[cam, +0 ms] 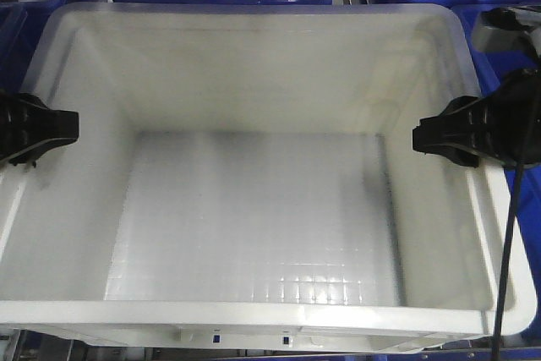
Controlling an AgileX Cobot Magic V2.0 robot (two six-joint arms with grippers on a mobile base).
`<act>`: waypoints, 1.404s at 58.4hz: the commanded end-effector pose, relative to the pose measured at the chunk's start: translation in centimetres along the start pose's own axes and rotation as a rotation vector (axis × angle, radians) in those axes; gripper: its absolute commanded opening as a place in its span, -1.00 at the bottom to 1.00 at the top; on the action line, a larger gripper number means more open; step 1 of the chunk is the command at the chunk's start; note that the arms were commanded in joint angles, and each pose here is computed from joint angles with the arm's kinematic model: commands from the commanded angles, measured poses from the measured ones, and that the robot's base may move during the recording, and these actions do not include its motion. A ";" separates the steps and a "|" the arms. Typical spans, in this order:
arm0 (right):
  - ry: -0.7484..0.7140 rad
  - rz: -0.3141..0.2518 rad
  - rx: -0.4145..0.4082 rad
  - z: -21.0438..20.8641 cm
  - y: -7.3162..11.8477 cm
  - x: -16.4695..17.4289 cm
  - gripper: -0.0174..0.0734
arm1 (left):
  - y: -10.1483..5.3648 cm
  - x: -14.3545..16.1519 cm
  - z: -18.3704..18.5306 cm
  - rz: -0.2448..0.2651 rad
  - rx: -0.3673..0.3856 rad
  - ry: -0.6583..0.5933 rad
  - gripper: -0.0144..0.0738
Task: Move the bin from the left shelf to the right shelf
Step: 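Hold the tote while the base aligns with the target roller shelf, then push the white tote with both grippers onto the roller shelf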
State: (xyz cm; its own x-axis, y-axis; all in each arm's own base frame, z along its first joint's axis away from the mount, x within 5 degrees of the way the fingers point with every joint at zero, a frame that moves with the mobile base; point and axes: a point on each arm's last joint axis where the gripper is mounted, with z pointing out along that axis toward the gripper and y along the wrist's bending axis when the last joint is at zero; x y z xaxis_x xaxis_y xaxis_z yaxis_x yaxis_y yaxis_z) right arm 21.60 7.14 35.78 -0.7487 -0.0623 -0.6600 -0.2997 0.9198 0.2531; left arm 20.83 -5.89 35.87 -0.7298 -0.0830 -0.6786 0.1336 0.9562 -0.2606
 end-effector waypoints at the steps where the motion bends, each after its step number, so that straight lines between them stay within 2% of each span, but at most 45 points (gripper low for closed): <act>1: -0.156 -0.020 -0.025 -1.8 0.7 -1.6 -0.63 | -1.0 -1.8 -2.0 0.019 0.064 -0.183 -0.67; 33: -0.156 -0.020 -0.025 -1.8 0.7 -1.6 -0.63 | -1.0 -1.8 -2.0 0.019 0.064 -0.183 -0.67; 44: -0.162 -0.019 -0.025 -1.8 0.7 -1.7 -0.63 | -1.0 -2.3 -2.1 0.024 0.066 -0.238 -0.67; 58: -0.183 -0.027 -0.014 -1.8 0.6 -1.9 -0.63 | -1.0 -2.3 -1.4 0.020 0.063 -0.214 -0.67; 71: -0.255 -0.058 0.008 -2.0 0.4 -2.5 -0.63 | -0.8 -2.3 -0.2 0.071 0.049 -0.172 -0.67; 82: -0.294 -0.060 0.017 -1.8 0.3 -3.0 -0.63 | -0.7 -2.3 0.7 0.075 0.038 -0.142 -0.67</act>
State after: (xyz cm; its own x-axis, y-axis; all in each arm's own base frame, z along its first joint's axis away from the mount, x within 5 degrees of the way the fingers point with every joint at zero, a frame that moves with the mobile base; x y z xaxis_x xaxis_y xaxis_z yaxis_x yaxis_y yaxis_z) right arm 22.24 7.00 36.10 -0.6946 -0.0501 -0.7176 -0.2988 0.9276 0.2244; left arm 22.62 -6.29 34.78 -0.7263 -0.0266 -0.6869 0.1720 0.9604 -0.2191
